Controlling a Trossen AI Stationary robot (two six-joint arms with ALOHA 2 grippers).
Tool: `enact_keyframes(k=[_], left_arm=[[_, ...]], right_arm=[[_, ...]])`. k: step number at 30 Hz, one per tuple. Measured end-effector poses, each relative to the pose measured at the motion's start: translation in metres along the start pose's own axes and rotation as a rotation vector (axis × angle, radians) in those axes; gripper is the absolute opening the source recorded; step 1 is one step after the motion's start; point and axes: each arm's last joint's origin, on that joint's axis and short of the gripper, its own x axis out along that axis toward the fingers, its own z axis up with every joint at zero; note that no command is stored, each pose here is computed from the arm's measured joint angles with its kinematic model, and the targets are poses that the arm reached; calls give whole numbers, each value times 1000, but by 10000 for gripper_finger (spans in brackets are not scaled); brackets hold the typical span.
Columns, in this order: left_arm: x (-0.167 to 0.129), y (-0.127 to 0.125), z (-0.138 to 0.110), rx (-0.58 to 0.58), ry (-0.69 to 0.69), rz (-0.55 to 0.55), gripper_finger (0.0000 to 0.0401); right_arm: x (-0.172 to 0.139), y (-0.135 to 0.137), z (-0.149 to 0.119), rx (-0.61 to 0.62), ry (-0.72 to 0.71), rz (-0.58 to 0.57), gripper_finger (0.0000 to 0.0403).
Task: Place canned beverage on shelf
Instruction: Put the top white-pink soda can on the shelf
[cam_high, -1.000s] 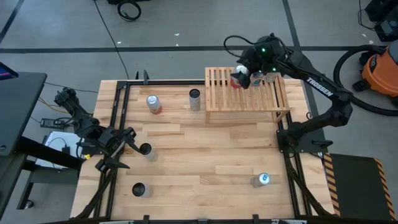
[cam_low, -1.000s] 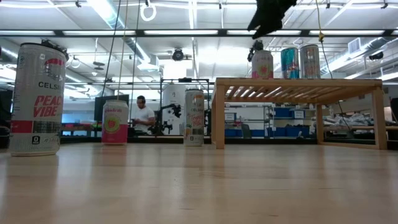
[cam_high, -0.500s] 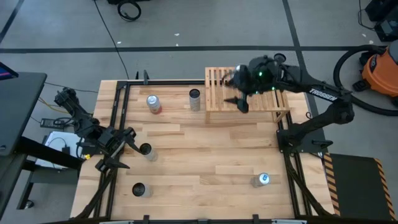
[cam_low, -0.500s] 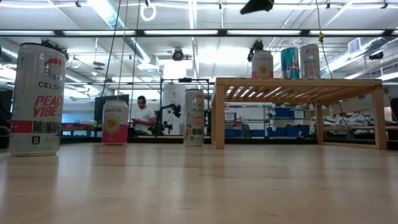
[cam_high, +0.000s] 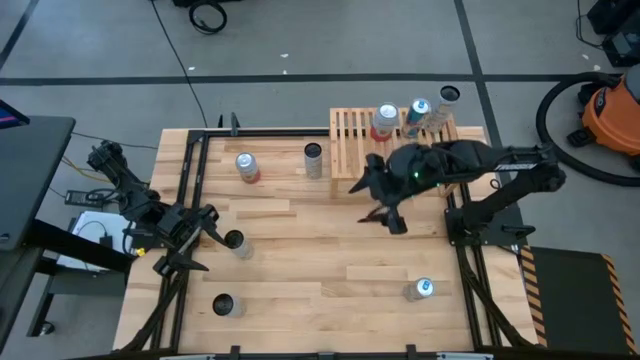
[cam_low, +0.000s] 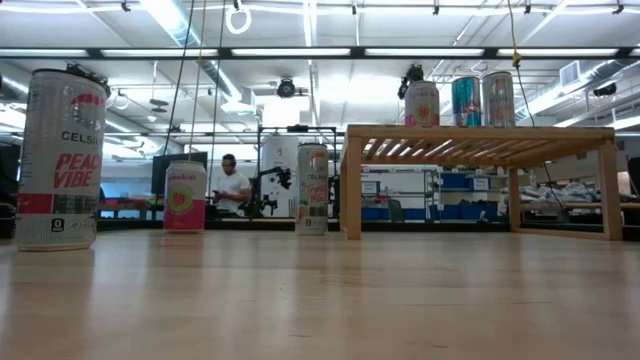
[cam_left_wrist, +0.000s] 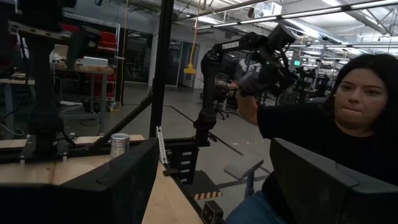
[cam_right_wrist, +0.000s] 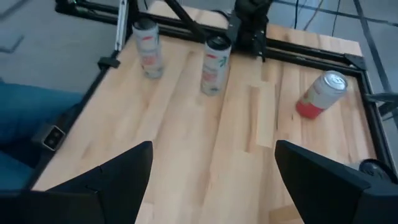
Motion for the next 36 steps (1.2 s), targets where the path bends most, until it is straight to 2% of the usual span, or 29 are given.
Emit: enact_keyframes(k=[5,10,36], left_arm=[[0,0,0,11,0,0,316],[0,0,1,74,-13,-1,316],[0,0,1,49,-16,18,316]], right_arm=[[9,12,0,-20,29,-26,348],[15,17,1,-33,44,-29,348],[21,16,9,-11,-37,-41,348]])
